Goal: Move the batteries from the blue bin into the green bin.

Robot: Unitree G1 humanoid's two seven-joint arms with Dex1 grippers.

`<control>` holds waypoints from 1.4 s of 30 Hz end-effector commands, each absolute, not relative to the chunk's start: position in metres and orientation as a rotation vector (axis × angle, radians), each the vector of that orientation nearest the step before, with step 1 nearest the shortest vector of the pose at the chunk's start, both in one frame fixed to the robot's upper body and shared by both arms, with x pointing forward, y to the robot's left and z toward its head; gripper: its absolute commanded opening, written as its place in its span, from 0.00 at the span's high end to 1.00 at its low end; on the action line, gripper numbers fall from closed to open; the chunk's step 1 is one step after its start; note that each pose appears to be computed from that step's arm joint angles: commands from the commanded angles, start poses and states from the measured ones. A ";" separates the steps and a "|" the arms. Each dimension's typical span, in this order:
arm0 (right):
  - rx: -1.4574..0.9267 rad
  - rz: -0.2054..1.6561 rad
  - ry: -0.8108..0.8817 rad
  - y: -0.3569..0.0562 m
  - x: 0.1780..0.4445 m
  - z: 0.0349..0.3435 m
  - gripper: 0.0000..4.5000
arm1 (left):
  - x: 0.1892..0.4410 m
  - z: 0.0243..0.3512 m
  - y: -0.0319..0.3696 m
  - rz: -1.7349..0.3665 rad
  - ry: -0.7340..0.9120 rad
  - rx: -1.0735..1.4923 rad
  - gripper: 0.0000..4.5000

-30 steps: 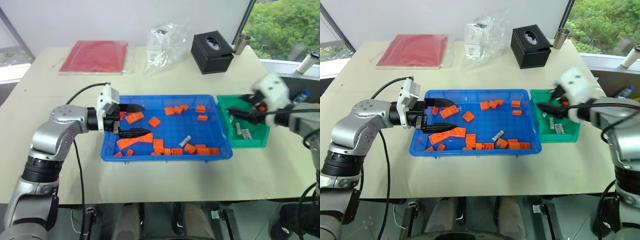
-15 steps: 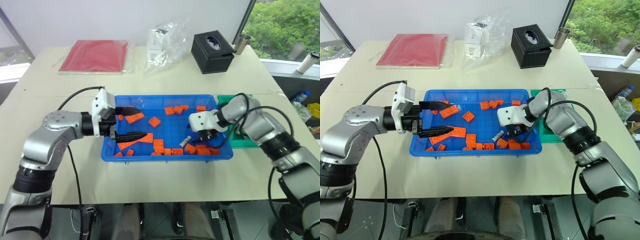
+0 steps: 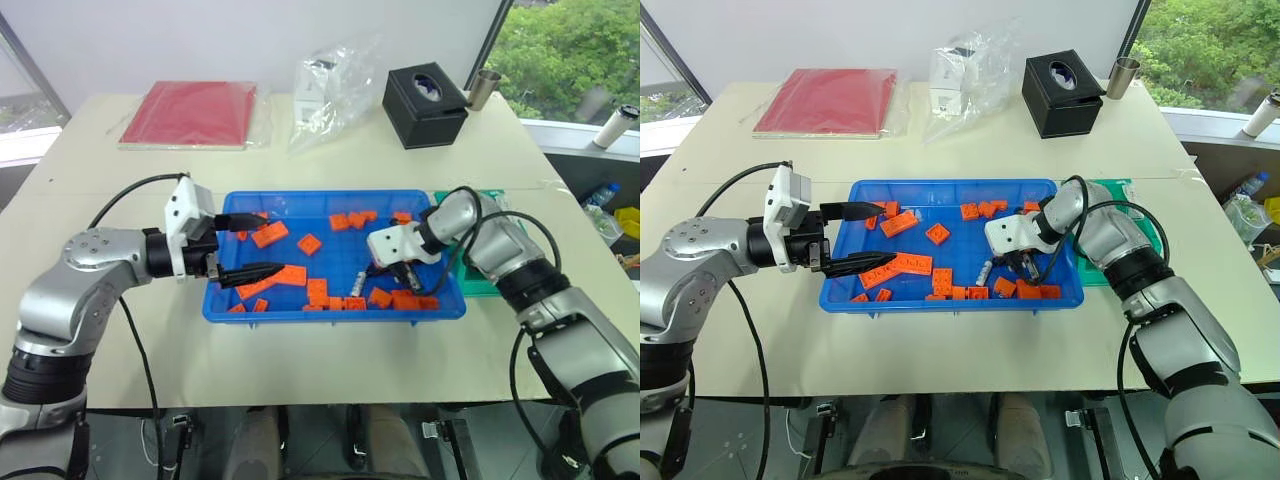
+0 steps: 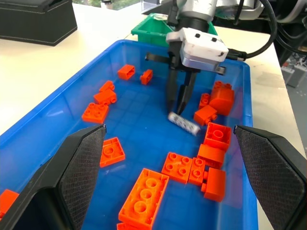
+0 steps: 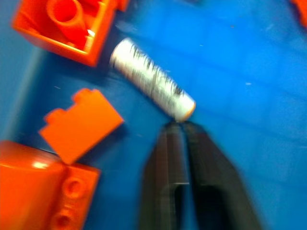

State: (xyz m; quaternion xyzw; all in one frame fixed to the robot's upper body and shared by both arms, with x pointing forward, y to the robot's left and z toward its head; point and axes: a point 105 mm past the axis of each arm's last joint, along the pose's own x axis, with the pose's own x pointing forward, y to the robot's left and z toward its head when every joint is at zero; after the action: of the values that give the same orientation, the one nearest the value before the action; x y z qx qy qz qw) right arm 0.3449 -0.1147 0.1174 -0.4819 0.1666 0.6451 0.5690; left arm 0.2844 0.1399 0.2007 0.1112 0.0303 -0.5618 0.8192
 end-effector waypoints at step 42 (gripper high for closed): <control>-1.328 1.707 0.246 -0.077 0.355 0.167 0.16 | 0.277 0.212 0.145 -1.124 -0.001 0.260 0.00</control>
State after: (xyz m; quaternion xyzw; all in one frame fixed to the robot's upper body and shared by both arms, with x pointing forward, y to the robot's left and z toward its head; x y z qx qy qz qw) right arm 0.3509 -0.0743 0.1481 -0.5485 0.1100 0.7028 0.4394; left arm 0.2797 0.1462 0.1988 0.1088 0.0236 -0.5311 0.8399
